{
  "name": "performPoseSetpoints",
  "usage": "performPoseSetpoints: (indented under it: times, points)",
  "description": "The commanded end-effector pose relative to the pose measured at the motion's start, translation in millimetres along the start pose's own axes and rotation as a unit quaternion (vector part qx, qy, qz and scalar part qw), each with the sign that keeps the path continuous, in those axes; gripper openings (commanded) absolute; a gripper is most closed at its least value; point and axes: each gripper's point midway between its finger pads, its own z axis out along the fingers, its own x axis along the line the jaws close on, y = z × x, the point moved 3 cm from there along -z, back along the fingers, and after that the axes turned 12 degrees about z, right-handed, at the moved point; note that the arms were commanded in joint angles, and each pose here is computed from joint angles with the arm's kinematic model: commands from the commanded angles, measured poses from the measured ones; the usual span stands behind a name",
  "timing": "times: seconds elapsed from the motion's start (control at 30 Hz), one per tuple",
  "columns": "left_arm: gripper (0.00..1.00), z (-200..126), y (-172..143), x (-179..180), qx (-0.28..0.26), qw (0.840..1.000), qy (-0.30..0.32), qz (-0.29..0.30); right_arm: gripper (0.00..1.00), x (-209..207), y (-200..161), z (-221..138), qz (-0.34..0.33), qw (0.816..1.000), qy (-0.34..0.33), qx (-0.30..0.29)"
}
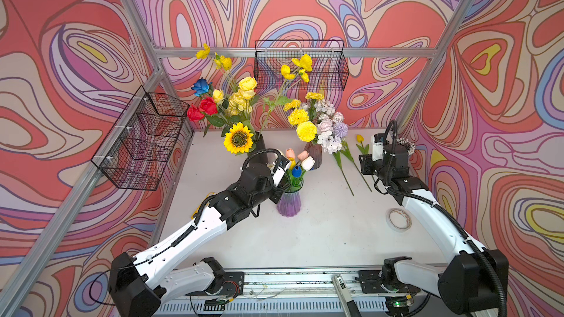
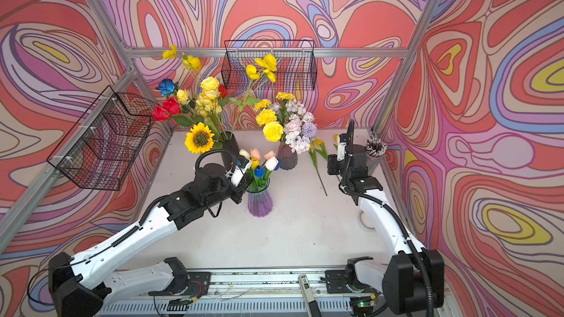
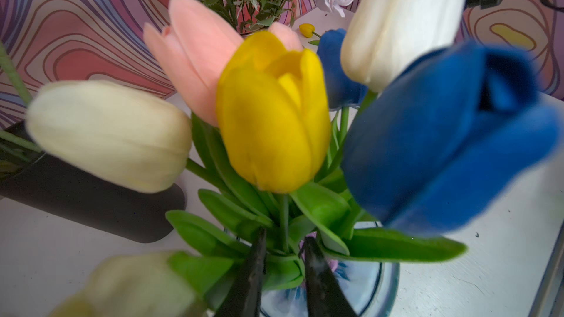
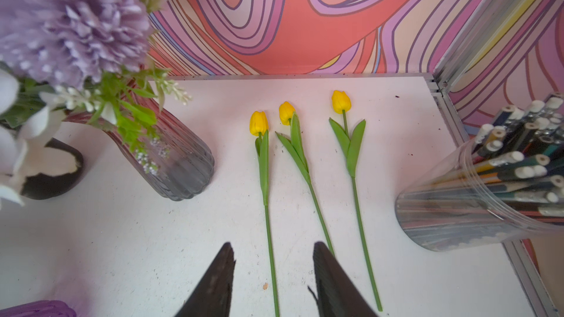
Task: Pick out yellow flowers from the vase
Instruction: Place the flower at the center of the board, then pick up the flower from the vase.
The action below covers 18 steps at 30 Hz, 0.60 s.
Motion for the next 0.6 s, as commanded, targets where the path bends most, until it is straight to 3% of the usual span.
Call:
performPoseSetpoints:
  times: [0.0,0.33,0.57]
  points:
    - [0.27,5.0,2.9,3.3,-0.003,1.0,0.019,0.013,0.44,0.3,0.7,-4.3,0.001,1.0,0.005,-0.011]
    - [0.26,14.9,12.2,3.1,-0.002,1.0,0.021,0.003,0.44,3.0,-1.8,-9.1,0.006,1.0,0.019,-0.02]
    - [0.2,21.0,14.9,1.7,-0.003,1.0,0.016,0.0,0.44,1.3,0.0,-17.2,-0.007,0.999,0.013,-0.031]
